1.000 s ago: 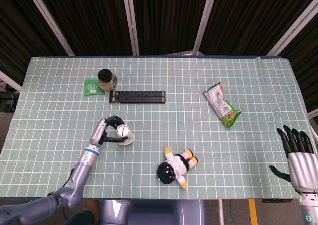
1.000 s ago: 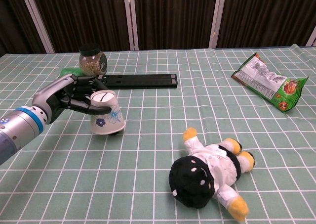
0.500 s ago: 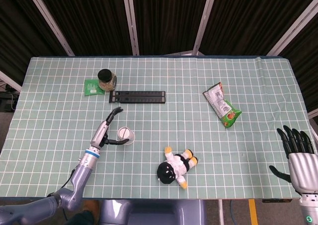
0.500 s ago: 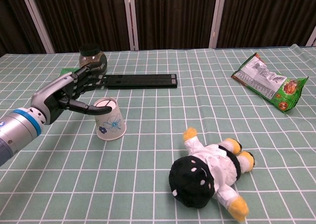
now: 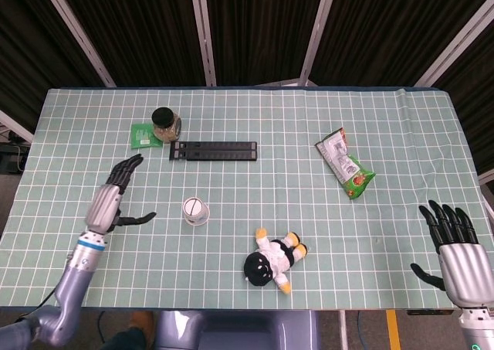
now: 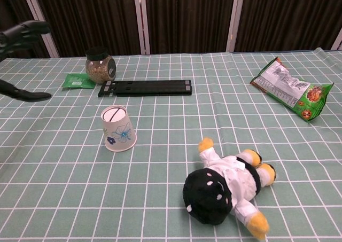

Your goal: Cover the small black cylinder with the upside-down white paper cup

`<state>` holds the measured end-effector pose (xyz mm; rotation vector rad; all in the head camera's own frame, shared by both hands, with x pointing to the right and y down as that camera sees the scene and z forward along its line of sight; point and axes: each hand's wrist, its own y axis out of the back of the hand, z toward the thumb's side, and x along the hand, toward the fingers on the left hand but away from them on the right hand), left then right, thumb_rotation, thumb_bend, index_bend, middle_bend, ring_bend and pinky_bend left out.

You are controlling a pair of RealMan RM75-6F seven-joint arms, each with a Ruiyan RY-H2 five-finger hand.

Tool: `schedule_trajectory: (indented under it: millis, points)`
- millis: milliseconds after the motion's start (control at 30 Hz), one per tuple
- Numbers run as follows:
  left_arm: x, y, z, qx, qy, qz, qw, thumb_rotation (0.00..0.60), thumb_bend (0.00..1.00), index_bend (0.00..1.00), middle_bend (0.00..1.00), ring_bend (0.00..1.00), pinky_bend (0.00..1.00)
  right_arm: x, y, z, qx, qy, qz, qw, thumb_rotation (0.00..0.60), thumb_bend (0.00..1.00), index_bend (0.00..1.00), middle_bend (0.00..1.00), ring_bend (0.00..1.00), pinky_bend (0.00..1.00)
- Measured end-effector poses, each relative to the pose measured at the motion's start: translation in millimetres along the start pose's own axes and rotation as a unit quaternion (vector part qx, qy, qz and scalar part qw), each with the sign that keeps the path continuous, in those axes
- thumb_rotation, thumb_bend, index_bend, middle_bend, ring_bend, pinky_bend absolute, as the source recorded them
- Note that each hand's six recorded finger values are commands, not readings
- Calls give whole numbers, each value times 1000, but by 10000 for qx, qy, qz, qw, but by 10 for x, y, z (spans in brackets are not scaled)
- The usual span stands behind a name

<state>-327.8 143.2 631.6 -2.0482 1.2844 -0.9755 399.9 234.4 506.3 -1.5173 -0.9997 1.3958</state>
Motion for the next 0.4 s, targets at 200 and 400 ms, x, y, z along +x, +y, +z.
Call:
schedule_trajectory:
  millis: [200,400]
  points:
    - [-717,591,-119,1626,645,126,9845,600,0,0,0,0,0,40,58,75,-50,141,-101,9998,600,0,0,0,0,0]
    - [-1204,891,-150,1953,1143,157,9739,600,0,0,0,0,0,78,126,96,-144,190,-186,9995,600,0,0,0,0,0]
